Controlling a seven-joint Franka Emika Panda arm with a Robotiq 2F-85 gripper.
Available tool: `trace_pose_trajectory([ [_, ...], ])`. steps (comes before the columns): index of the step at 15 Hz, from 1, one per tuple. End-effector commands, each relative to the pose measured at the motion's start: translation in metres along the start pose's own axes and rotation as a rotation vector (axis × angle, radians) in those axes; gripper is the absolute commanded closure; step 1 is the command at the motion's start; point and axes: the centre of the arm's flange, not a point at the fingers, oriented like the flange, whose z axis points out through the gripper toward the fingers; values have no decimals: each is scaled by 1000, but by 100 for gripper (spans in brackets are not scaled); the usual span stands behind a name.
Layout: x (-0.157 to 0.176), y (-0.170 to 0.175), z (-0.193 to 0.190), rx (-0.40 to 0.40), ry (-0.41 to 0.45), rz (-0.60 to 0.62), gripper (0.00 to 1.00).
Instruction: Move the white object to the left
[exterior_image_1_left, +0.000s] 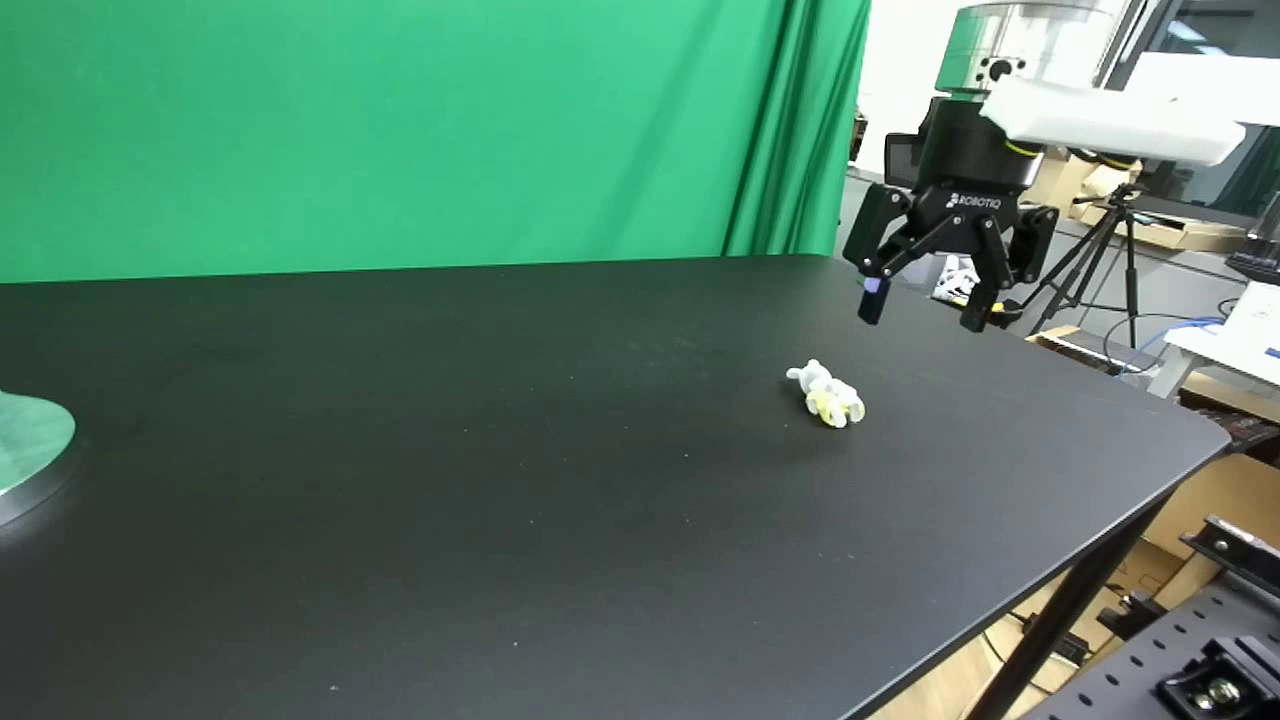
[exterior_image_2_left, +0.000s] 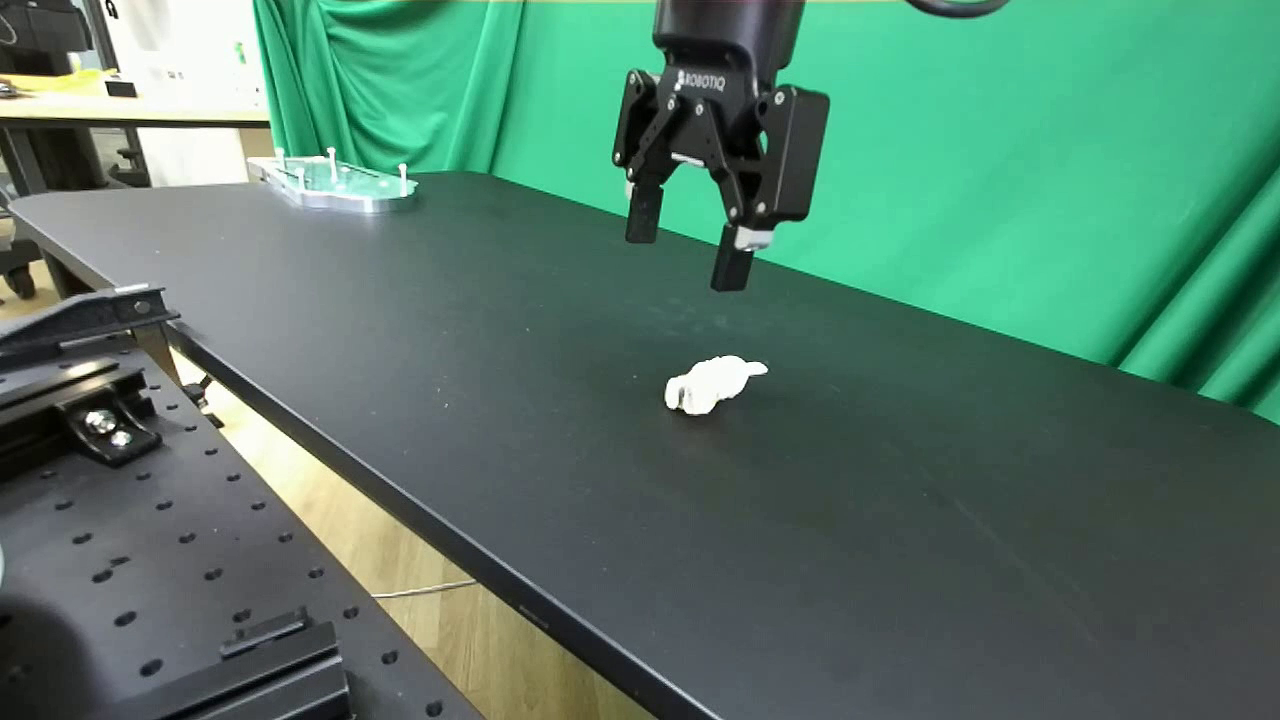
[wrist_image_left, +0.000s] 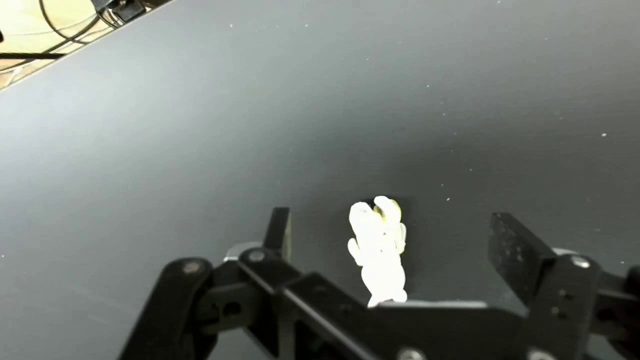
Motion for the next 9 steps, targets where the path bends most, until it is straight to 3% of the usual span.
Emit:
trace_pose_trajectory([
  [1,28,17,17,-5,7,-33,0],
  [9,61,16,51,14,42,-114,0],
])
